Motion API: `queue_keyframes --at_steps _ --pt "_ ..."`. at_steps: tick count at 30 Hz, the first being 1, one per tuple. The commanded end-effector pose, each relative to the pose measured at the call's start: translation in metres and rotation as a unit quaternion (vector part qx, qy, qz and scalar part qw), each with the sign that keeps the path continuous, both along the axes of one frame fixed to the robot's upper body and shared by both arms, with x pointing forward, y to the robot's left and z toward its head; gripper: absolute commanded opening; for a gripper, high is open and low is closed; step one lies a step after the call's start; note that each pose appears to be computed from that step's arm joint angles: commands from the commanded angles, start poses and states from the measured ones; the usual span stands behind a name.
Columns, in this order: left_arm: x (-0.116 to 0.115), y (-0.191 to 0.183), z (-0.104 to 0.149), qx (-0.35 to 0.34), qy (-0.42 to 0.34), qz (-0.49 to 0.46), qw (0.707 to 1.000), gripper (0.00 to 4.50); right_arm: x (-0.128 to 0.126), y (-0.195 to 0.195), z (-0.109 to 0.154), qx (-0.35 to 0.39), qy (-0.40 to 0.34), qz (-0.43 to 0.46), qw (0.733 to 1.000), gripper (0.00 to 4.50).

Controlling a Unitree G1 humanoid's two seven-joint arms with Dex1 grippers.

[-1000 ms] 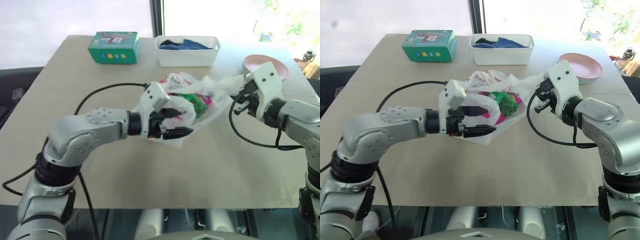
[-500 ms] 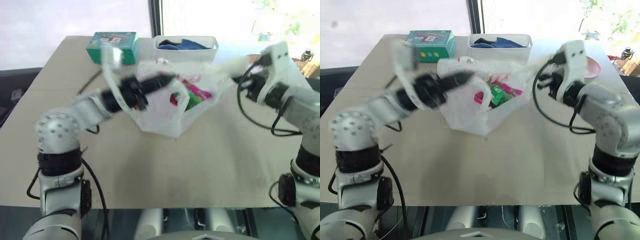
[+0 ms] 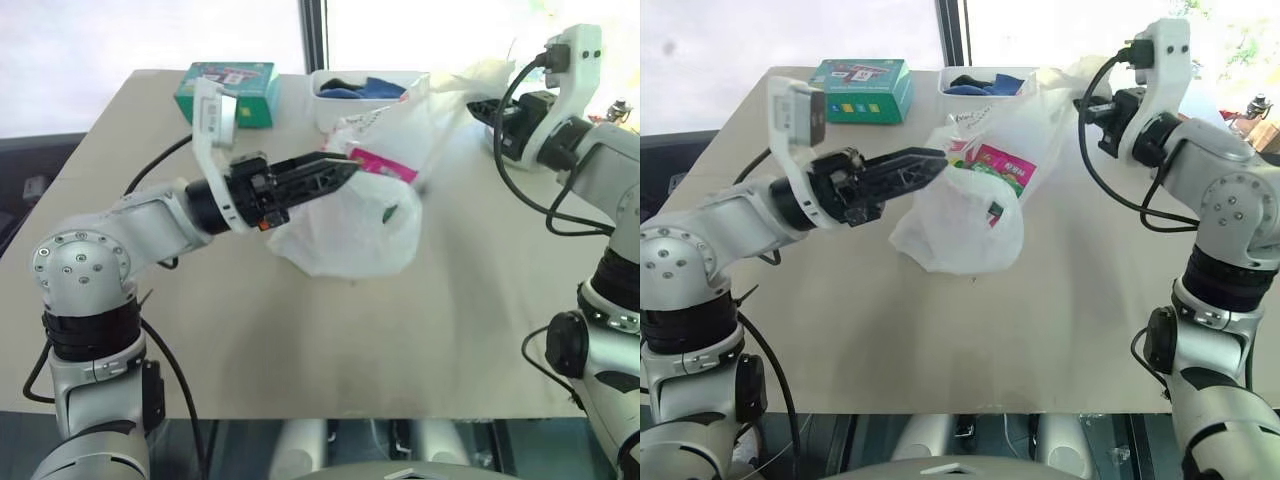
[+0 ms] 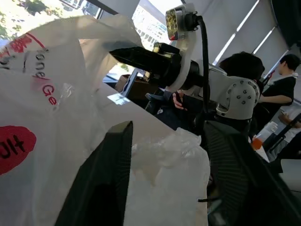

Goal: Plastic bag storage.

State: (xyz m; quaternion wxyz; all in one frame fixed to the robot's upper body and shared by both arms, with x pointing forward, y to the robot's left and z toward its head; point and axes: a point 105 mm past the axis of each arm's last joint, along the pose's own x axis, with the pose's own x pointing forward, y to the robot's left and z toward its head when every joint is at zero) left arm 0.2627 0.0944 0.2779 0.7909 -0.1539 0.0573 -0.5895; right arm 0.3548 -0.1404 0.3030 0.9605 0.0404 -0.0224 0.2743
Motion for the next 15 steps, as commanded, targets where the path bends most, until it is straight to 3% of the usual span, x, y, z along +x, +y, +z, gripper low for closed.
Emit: queue_keyframes --at_steps 1,5,9,12,15 --pt "-0.019 -0.015 -0.007 0.041 -0.011 -0.047 0.998 3.18 -0.009 0.002 0.015 0.000 -0.038 -0.002 0.999 0.00" --pt "-0.023 -0.027 -0.017 0.083 -0.033 -0.080 0.993 3.18 -0.010 0.005 0.013 0.000 -0.034 -0.003 0.999 0.00" --pt "-0.028 -0.022 -0.004 0.039 -0.024 -0.122 0.991 3.18 -0.011 0.005 0.011 0.000 -0.032 -0.006 0.999 0.00" --pt "-0.020 -0.005 0.024 -0.040 0.001 -0.128 0.991 3.18 -0.011 0.003 0.008 -0.001 -0.027 -0.011 1.000 0.00" --pt "-0.029 -0.004 0.015 0.002 0.011 -0.154 0.988 3.18 -0.011 0.002 0.007 -0.001 -0.025 -0.013 1.000 0.00"
